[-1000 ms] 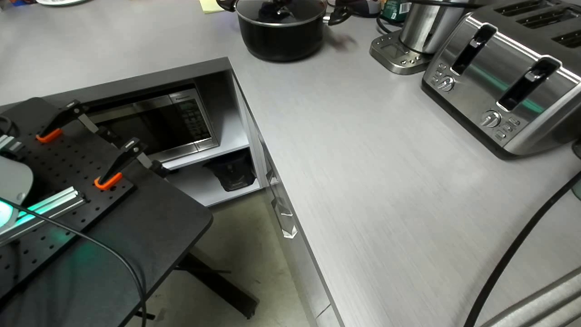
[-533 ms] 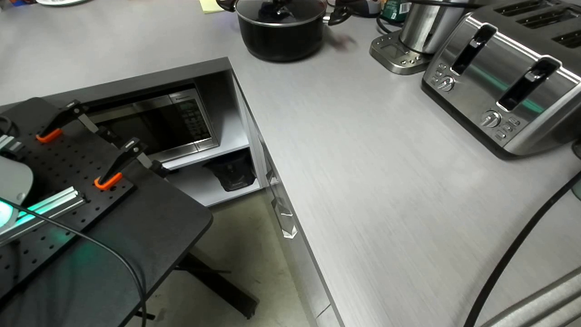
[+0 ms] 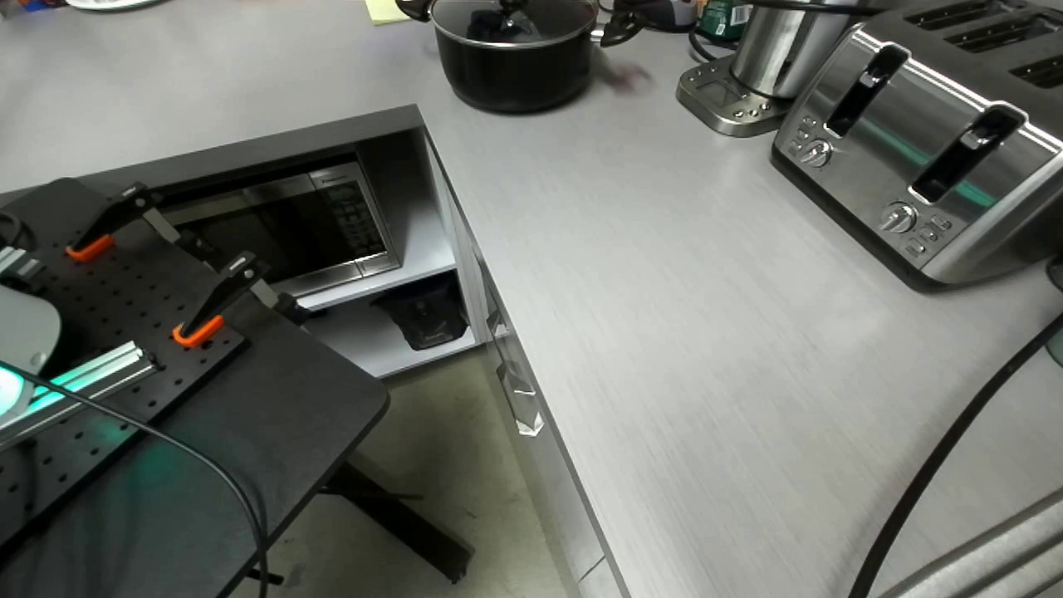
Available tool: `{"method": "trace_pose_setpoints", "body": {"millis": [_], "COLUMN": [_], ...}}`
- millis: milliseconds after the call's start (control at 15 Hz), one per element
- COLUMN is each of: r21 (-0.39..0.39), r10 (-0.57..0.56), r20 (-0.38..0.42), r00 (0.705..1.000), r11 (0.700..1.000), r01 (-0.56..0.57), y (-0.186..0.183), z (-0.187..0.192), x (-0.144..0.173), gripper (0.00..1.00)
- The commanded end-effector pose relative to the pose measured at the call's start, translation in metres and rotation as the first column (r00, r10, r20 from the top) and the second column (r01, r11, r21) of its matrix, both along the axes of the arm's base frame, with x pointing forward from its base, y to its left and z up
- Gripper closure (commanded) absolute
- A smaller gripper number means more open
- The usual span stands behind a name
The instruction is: Put the lid on the pot
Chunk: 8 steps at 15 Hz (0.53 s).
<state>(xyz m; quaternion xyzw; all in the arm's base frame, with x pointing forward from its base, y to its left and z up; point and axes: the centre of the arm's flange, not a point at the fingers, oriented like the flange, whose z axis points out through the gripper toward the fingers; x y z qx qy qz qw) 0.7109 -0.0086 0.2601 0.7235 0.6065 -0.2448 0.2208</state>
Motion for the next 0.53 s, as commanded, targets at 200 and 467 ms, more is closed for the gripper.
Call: {"method": "trace_pose_setpoints", "body": {"millis": [200, 467], "r21": [0.029, 0.058], "r10": [-0.024, -0.094], "r20": [0.011, 0.02], "r00": [1.0, 0.995], "r11": [0.999, 0.994], "r01": [0.023, 0.092], "y": [0.024, 0.037], "z": [0.012, 0.017], "x": [-0.087, -0.123], "gripper": [0.0, 0.0]}}
